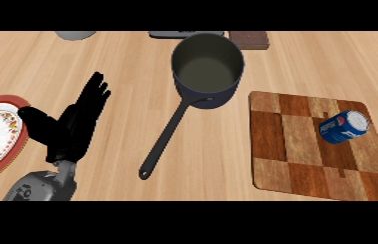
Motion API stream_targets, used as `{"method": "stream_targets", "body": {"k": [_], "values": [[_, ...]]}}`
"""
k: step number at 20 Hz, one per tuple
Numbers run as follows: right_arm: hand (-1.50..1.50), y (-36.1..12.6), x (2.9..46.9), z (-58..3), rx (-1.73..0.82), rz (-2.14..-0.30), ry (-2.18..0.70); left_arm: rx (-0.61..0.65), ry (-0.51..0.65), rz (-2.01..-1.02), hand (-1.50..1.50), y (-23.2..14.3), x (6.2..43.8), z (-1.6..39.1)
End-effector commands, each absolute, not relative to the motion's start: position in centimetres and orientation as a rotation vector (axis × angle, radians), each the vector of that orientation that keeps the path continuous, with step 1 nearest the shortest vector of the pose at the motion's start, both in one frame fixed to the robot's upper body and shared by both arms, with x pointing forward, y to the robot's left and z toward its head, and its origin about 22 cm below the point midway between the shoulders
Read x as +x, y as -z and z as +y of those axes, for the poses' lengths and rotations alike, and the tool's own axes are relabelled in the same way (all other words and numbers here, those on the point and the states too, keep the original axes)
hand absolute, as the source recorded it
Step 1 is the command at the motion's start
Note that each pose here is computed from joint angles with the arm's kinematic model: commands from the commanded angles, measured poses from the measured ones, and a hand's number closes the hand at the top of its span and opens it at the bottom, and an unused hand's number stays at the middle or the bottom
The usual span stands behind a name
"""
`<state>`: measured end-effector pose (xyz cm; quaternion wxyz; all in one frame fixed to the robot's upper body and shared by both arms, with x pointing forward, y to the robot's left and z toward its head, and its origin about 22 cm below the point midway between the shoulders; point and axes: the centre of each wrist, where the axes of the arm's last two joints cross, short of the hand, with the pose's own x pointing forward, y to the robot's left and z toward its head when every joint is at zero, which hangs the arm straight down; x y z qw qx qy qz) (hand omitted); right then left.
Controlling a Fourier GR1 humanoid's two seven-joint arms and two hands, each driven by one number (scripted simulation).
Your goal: Pick the can from the cutting board and place it in the pot
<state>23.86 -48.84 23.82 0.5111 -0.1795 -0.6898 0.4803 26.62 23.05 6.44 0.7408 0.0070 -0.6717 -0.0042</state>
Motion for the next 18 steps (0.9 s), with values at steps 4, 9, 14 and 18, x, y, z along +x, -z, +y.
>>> {"method": "stream_targets", "body": {"k": [4,9,14,18], "values": [[-1.50,-26.4,25.2,-46.9,-0.453,-1.391,-1.270,-0.004,0.019,-1.478,0.00,-6.0,26.9,23.1],[-1.50,-23.2,25.9,-46.0,-0.447,-1.361,-1.242,0.001,0.008,-1.470,0.00,-6.1,27.5,22.3],[-1.50,-22.3,27.3,-45.4,-0.454,-1.228,-1.286,0.011,0.027,-1.474,0.00,-6.9,27.4,21.9],[-1.50,-18.7,27.2,-43.9,-0.495,-1.161,-1.353,0.014,0.012,-1.470,0.00,-5.2,26.5,23.6]]}}
